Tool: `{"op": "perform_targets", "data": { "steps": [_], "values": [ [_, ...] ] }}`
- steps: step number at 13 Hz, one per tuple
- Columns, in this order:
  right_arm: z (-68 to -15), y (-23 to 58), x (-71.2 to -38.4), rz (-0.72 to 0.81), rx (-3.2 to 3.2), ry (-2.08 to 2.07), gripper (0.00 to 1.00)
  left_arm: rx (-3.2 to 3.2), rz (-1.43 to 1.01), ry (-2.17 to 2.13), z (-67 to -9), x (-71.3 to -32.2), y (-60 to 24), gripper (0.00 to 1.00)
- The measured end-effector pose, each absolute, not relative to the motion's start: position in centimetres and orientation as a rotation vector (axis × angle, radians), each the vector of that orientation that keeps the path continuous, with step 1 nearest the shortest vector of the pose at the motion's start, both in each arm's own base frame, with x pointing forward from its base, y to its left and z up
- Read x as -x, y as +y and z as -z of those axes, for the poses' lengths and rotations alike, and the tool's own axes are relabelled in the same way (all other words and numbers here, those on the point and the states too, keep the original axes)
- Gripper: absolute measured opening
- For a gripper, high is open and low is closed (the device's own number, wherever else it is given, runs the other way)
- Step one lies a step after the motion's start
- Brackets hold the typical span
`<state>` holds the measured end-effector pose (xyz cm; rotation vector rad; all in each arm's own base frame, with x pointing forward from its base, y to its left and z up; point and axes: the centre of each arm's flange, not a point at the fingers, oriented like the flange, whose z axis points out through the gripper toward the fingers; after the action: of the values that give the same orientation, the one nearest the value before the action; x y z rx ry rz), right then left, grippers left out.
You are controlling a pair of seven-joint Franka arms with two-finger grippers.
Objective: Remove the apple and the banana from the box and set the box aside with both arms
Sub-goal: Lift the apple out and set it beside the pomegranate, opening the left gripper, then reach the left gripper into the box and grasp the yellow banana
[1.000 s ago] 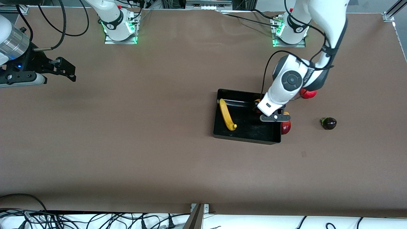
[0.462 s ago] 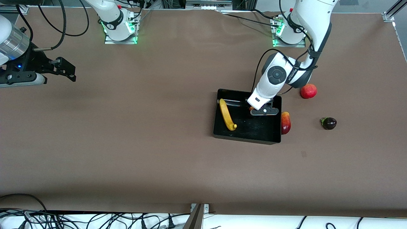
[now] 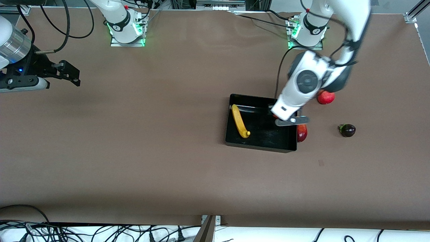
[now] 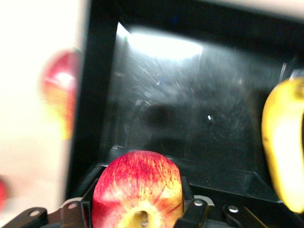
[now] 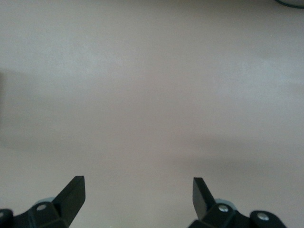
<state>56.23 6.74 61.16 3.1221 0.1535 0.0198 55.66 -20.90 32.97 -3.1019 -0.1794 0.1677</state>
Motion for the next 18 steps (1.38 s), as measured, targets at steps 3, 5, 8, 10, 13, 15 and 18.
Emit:
{"op": "perform_targets", "data": {
  "steps": [3,5,8,10,13,15,18],
  "values": [
    [-61.2,6.7,-56.2,-0.020,-3.122,0.153,1.00,3.127,-0.188,0.003,-36.2,-58.6,-9.4,0.66],
    [-61.2,6.7,-56.2,-0.020,-3.122,0.153,1.00,3.135,-0.261,0.098,-33.8,-58.3,-3.3,0.66],
    [-61.2,6.7,-56.2,-0.020,-3.122,0.153,1.00,3.108,-0.231,0.255,-27.7,-56.8,-0.9,0.66],
    [-61.2,6.7,-56.2,-0.020,-3.122,0.153,1.00,3.107,-0.227,0.281,-23.1,-55.0,-0.4,0.66],
    [-61.2,6.7,-56.2,-0.020,-3.122,0.153,1.00,3.113,-0.239,0.313,-19.3,-51.8,-1.3,0.66],
    [-61.2,6.7,-56.2,-0.020,-3.122,0.153,1.00,3.111,-0.230,0.337,-19.2,-51.3,-1.8,0.73],
    [-61.2,6.7,-56.2,-0.020,-3.122,0.153,1.00,3.110,-0.133,0.372,-22.3,-53.1,-3.0,0.99]
  ]
}}
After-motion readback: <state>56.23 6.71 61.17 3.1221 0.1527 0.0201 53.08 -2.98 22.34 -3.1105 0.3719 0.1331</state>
